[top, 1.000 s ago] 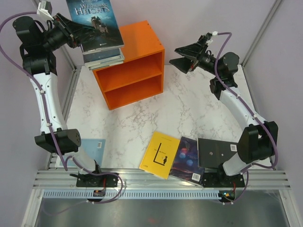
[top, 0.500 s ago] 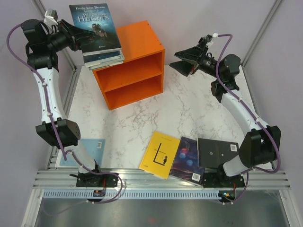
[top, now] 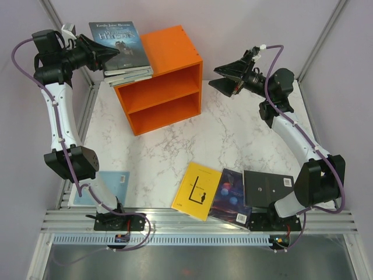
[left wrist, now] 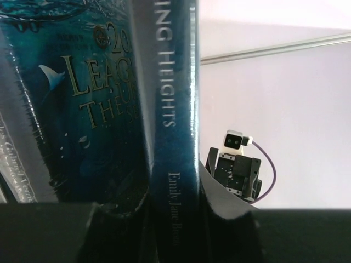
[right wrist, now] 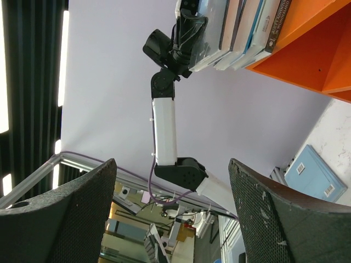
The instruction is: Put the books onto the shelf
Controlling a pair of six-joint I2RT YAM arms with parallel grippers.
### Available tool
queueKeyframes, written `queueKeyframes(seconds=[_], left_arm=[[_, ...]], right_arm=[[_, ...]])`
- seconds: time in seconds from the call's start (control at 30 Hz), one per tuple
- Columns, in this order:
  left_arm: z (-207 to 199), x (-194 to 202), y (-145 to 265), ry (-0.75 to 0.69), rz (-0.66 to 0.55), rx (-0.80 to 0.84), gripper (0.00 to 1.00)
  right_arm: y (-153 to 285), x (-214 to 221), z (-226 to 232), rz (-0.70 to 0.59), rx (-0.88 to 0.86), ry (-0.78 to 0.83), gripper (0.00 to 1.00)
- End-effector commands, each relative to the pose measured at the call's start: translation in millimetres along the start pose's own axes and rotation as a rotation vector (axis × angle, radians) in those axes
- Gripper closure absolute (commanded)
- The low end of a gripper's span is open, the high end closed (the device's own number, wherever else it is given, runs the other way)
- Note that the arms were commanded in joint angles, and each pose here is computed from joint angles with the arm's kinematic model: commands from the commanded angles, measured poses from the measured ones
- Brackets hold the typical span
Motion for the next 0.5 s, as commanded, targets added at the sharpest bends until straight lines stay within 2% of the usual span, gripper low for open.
queueKeyframes(seconds=[0.0, 0.07, 0.1, 0.2, 0.47], left_arm=[[-4, -9, 6, -0.19, -0.052, -0.022, 0.69], [-2, -11, 5, -0.188, -0.058, -0.037, 0.62], [0, -12, 5, -0.186, -0.06, -0.045, 0.56], [7, -17, 5, -0.167, -0.071, -0.074, 0.5], [17, -32, 20, -0.154, -0.124, -0.141, 0.42]], right_arm=[[5, 8, 17, 0.01, -0.033, 0.062, 0.14], [5, 8, 16, 0.012, -0.033, 0.062, 0.14], [5, 8, 16, 0.013, -0.033, 0.06, 0.14], [4, 7, 14, 0.013, -0.031, 0.055, 0.14], [5, 7, 10, 0.015, -0.023, 0.044, 0.15]])
Point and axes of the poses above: each gripper's point midway between its finger pads, its own y axis back along the fingers, its own z axis along the line the jaws close on, x = y × z, the point moved 1 cm from there along y, back along the fingers, and after that the axes turned 5 degrees about -y, right-handed, at the moved point
